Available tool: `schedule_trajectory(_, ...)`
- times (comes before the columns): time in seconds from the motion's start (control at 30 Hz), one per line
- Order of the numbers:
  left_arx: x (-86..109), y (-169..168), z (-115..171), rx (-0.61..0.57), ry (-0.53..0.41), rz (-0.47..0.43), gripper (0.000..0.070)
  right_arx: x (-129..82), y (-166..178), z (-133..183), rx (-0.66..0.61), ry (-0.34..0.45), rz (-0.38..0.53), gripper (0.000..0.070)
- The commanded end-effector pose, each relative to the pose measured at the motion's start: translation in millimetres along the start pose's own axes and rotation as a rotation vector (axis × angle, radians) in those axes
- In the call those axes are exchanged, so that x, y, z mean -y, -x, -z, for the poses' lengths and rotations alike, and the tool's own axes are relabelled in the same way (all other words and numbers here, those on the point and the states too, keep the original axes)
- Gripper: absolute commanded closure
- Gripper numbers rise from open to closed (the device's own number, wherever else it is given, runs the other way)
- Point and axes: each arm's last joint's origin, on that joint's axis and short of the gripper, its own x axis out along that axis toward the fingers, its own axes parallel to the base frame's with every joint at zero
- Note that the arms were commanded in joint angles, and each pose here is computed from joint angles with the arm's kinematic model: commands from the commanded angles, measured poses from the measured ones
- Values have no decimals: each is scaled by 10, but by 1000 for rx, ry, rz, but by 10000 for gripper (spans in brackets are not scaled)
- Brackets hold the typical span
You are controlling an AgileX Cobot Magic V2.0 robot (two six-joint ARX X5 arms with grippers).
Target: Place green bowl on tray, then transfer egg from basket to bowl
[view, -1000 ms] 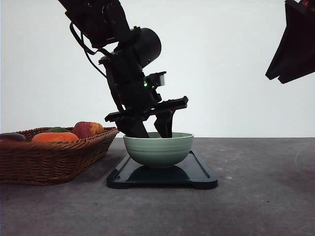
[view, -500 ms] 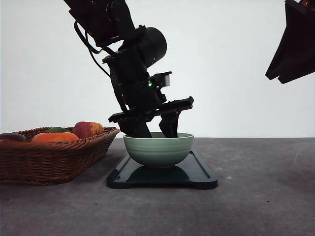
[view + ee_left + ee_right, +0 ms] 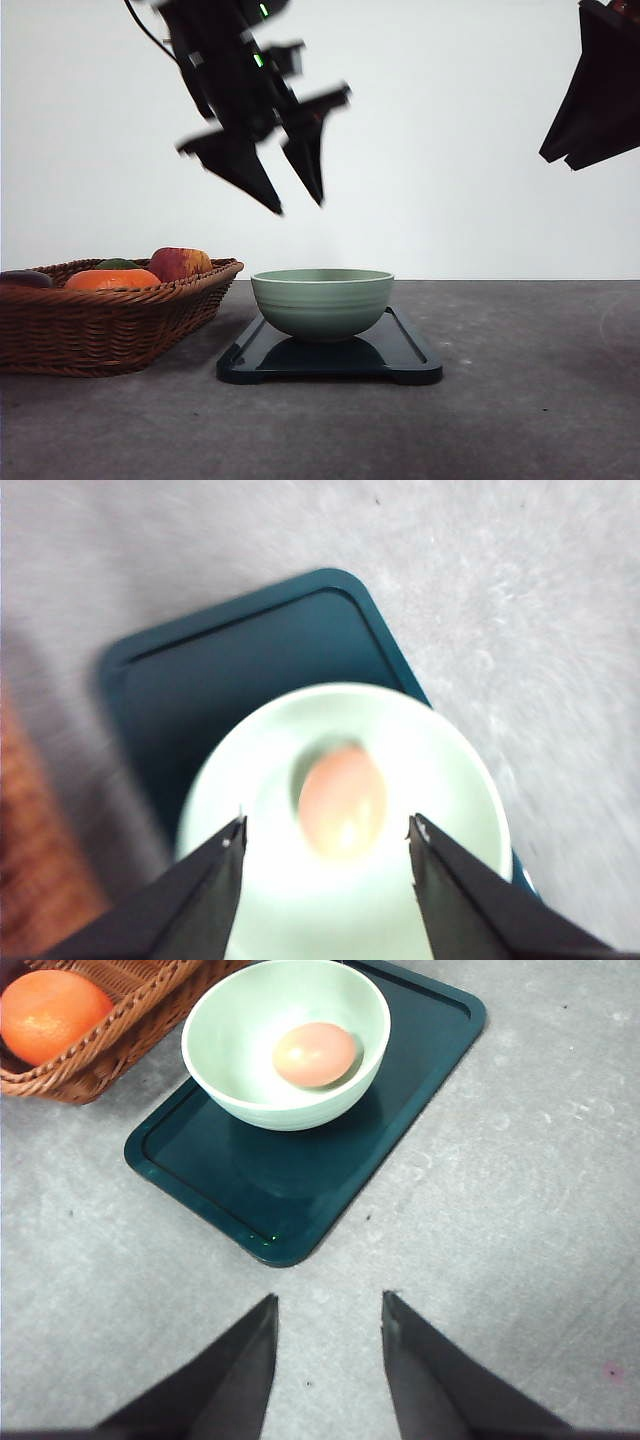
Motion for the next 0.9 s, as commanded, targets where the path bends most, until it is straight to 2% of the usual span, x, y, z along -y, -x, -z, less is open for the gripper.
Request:
schedule_trajectory(0.0,5,97,-12,-20,-49,-5,378,-6,-14,-10,-2,11,-5,501)
schedule_trajectory(0.17,-67,370,101,-52,-24,-20,378,-7,-14,-9,-2,11,-8,501)
schedule_trajectory(0.4,-97,716,410,16,-7,-11,378,-8,-14,-8,-4,10,-12,501)
schedule_trajectory(0.67,-185,982,1010,148,89,4,380,-11,-14,-7,-4,12,-22,500)
schedule_trajectory(0.87,-265,1103,1450,171,107,-7,385,-16,-14,-11,0,16,-41,500)
